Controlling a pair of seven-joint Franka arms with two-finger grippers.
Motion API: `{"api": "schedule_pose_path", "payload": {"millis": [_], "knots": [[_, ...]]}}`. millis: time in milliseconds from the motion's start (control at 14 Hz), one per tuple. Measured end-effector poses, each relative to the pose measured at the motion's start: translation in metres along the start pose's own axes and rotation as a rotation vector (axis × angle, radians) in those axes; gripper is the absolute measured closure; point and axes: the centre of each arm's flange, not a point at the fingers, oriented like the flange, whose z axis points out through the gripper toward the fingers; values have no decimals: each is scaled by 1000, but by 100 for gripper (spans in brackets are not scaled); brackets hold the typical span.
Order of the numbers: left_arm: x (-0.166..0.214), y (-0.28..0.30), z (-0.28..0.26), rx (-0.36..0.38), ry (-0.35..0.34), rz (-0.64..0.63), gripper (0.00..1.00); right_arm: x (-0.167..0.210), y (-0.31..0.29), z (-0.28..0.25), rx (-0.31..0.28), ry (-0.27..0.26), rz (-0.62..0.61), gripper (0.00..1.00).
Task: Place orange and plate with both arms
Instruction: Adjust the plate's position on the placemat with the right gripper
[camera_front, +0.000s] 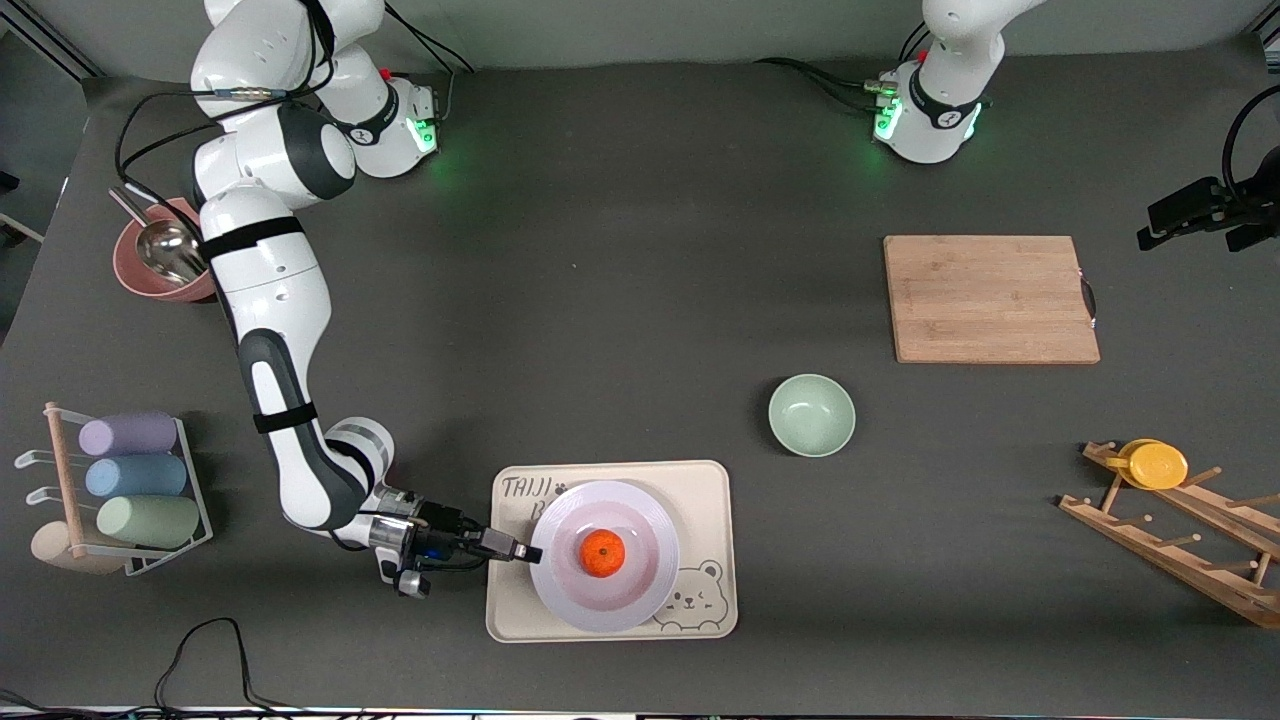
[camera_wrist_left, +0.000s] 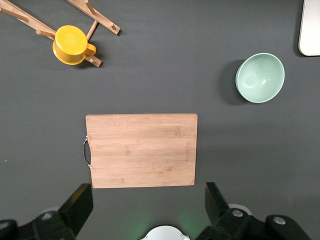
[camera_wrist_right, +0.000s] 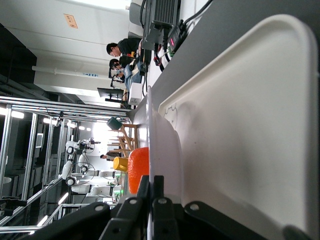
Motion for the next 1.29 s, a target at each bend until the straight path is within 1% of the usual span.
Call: {"api": "schedule_pose_path", "payload": {"millis": [643, 1286], "knots": [[-1, 1, -1, 1, 1, 2, 0, -1, 7, -5, 18, -4, 16, 96], [-1, 3, -1, 1, 0, 5, 0, -1, 7, -6, 13, -9, 12, 96]]}}
